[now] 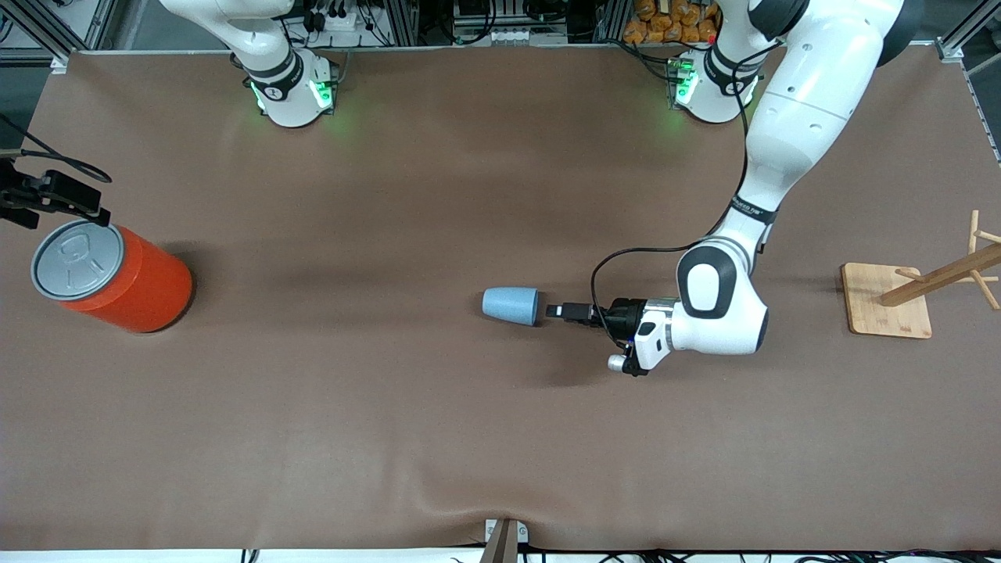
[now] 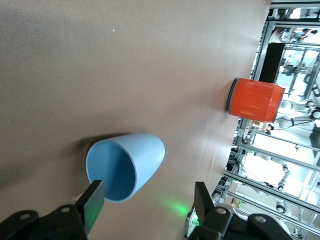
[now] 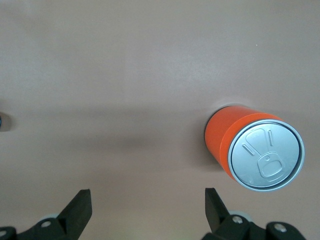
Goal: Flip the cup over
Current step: 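Grasp the cup with the left gripper and drag it along the table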
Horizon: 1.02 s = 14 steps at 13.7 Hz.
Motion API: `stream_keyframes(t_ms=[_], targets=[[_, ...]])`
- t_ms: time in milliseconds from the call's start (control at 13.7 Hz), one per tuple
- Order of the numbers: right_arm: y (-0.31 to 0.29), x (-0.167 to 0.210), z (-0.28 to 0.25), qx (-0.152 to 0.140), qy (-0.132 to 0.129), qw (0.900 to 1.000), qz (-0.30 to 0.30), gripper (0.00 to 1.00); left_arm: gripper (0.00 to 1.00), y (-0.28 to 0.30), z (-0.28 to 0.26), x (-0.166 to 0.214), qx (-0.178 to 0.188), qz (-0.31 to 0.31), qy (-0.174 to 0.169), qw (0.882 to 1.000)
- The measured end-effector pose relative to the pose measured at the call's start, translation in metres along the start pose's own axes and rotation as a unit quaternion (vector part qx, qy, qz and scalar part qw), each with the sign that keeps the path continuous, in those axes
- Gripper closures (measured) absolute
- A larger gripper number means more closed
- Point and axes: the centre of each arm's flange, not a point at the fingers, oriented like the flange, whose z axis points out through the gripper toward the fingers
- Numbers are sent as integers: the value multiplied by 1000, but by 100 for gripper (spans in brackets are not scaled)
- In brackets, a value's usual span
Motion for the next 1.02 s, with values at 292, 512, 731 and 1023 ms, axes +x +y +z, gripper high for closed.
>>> stream_keyframes(t_ms=[292, 512, 731, 1023], targets=[[0, -26, 3, 2, 13, 1000, 0, 0, 32, -20, 41, -6, -29, -5, -5, 1000], [0, -30, 0, 1, 16, 1000, 1, 0, 36, -29, 69, -10, -30, -16, 1, 999], [2, -32, -2, -5, 13, 1000, 1, 0, 49, -23, 76, -11, -42, -22, 6, 999], [2, -38, -7, -5, 1, 1000, 1, 0, 95, -10, 74, -5, -35, -48, 28, 998]])
